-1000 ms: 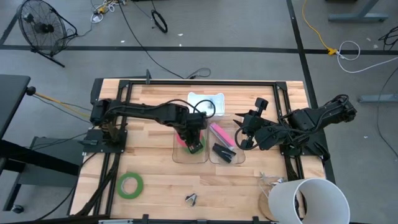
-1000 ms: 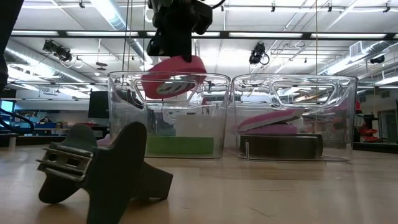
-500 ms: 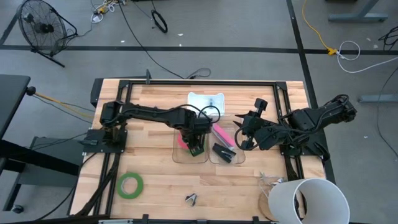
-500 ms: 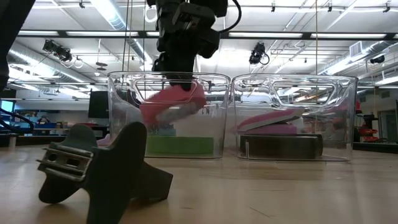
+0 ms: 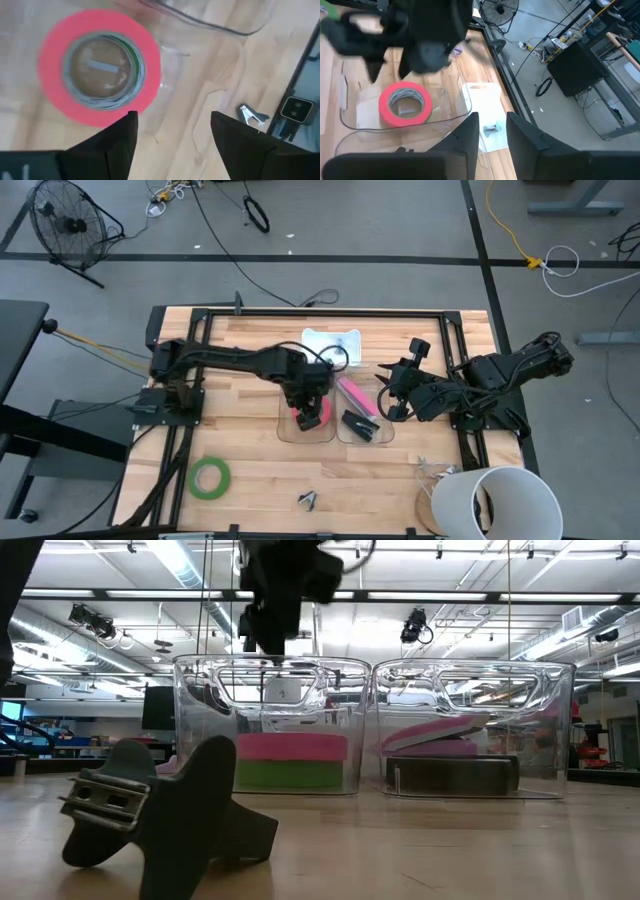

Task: Pick and place Stapler, Stapler remover, tape
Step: Put the violet staple remover into the white bin

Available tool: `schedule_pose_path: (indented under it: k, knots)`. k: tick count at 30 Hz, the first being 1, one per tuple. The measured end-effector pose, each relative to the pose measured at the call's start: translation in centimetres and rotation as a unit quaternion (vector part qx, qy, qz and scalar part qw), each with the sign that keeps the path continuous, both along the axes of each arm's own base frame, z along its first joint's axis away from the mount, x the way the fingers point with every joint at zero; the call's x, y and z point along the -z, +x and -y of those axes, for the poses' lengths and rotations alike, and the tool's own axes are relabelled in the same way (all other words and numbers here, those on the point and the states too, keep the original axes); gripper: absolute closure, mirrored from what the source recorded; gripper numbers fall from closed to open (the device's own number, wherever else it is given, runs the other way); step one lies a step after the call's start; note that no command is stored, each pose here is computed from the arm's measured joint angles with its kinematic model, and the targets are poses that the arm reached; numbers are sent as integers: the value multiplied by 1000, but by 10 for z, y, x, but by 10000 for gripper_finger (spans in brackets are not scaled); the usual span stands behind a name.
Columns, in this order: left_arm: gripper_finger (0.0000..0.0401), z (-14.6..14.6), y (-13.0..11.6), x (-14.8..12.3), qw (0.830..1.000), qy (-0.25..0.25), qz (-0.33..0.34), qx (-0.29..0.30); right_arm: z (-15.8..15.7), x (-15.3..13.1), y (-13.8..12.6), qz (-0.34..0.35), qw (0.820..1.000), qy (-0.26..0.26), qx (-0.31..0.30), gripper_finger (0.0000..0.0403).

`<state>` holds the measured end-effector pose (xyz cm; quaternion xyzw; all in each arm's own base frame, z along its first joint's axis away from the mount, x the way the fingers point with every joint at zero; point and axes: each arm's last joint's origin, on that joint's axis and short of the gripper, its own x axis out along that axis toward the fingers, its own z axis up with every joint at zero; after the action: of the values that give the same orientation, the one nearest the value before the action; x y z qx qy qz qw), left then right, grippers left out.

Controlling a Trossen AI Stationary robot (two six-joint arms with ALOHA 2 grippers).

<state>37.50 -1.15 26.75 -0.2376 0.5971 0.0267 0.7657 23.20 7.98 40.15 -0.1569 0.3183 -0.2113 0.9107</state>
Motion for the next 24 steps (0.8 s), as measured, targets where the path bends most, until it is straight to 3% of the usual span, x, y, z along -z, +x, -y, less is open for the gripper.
schedule_pose_path:
  k: [6, 11, 17, 24]
  knots:
    - [158, -14, -41, -47, 991, 135, 15, -22, 0, 0, 0, 4, 1000, 7, 5, 305]
    - [158, -43, -83, -87, 967, 228, 48, -105, 0, 1, 0, -2, 1000, 14, -2, 305]
    - [159, -90, -132, -97, 939, 247, 83, -226, 0, 1, 0, -3, 1000, 14, -4, 305]
    - [159, -130, -168, -63, 919, 219, 73, -321, 0, 1, 0, -10, 1000, 3, -11, 305]
